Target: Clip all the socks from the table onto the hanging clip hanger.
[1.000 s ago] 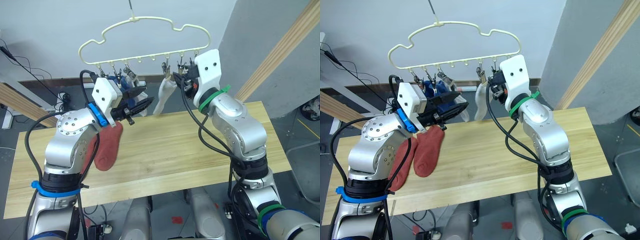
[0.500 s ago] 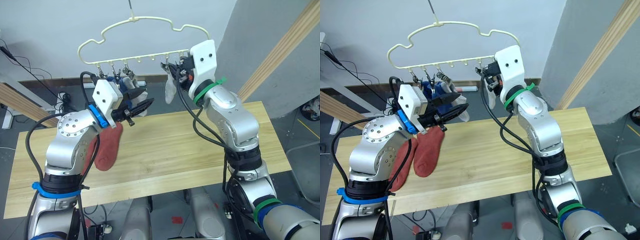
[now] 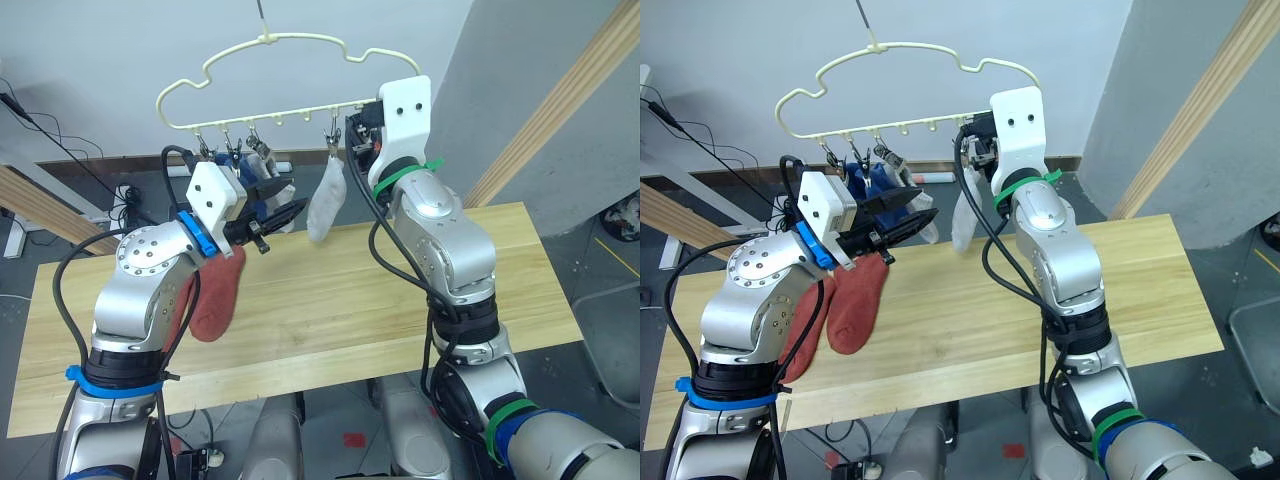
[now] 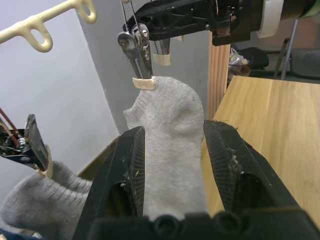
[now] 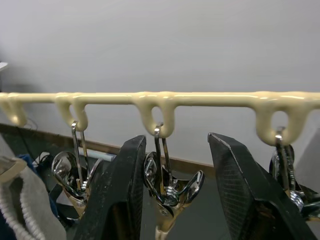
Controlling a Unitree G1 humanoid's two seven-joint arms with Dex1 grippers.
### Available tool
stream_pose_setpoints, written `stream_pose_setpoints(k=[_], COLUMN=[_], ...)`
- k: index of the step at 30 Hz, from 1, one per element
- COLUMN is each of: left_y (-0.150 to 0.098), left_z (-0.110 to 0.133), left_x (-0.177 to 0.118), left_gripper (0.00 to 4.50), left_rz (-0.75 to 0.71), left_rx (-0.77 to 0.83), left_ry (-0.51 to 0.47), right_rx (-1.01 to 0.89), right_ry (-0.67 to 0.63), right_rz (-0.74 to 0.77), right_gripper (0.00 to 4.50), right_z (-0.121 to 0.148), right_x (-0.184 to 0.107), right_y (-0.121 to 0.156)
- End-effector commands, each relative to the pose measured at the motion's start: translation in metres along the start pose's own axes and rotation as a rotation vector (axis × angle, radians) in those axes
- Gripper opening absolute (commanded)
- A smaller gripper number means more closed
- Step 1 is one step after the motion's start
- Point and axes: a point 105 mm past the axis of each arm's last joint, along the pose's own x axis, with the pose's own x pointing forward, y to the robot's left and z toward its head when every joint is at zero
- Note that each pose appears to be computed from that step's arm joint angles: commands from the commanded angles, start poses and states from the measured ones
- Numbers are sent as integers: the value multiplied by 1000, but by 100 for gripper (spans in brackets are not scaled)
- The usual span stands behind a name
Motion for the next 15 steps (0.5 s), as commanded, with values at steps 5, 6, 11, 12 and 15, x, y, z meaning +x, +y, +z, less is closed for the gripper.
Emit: stream_pose_setpoints(k=[5,6,11,12,15], left_y=[-4,-4,-4,-4,-4], left_z=[10,10,10,10,10], left_x=[0,0,2,2,2], left_gripper=[204,204,204,204,204], left_rz=[-2,-2,0,0,0], left_rx=[45,45,46,46,46], left_ry=[-31,-31,-33,-34,-34], right_rx=[68,76,115,121,137], right_ry=[-37,-33,-15,-14,-6], right_rz=[-59,-60,-63,-61,-55], right_gripper=[204,204,204,204,204], right_z=[18,18,17,16,15], right_x=[-10,-10,-14,-14,-14], right_y=[4,5,10,11,13])
